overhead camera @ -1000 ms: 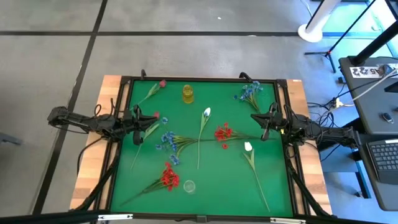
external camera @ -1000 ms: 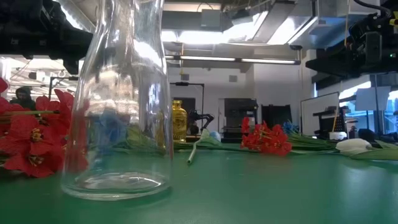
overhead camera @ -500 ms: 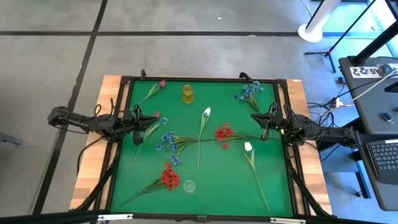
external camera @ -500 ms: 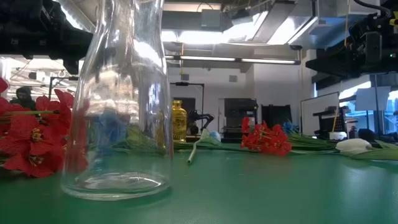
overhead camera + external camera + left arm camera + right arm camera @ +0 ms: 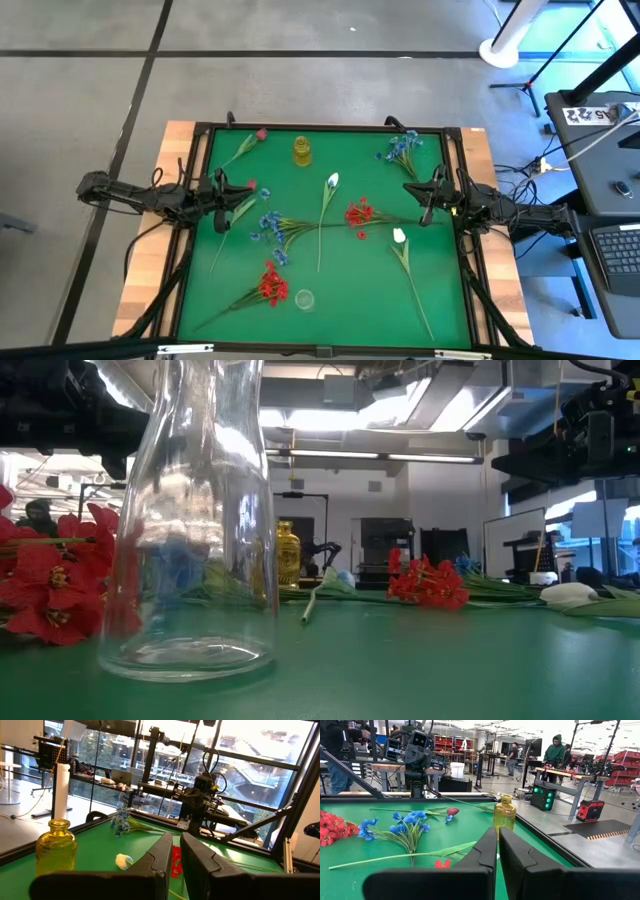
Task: Sort flowers into vase by color
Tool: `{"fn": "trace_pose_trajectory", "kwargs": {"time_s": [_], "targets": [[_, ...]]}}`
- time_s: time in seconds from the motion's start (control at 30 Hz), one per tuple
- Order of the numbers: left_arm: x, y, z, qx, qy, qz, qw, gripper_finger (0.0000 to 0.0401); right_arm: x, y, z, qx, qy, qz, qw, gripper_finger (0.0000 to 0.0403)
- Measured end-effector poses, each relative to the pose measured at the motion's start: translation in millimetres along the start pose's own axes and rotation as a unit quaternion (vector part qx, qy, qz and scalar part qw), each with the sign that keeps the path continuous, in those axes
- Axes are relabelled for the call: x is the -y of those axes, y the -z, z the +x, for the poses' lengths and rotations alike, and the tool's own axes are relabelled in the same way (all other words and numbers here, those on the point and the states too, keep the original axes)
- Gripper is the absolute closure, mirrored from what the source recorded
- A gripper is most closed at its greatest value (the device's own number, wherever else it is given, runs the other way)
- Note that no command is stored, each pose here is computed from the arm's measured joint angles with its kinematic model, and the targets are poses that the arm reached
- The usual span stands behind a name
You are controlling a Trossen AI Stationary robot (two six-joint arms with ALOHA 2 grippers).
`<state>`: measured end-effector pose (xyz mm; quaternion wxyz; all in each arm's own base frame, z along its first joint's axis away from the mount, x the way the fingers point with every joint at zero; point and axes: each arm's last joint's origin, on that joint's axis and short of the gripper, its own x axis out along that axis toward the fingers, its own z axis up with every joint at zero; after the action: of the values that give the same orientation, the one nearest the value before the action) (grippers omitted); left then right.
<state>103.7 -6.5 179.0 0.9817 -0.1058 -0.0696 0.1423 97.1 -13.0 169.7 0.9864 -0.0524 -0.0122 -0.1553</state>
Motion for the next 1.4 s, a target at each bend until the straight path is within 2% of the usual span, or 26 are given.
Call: {"fn": "trace_pose_trajectory", "kwargs": {"time_s": [1.4], "targets": [[0.6, -3.0, 0.0, 0.013, 0.005, -0.011, 1.000, 0.0367, 0.0, -0.1, 0.0, 0.000, 0.000, 0.000, 1.000, 0.0384]]}}
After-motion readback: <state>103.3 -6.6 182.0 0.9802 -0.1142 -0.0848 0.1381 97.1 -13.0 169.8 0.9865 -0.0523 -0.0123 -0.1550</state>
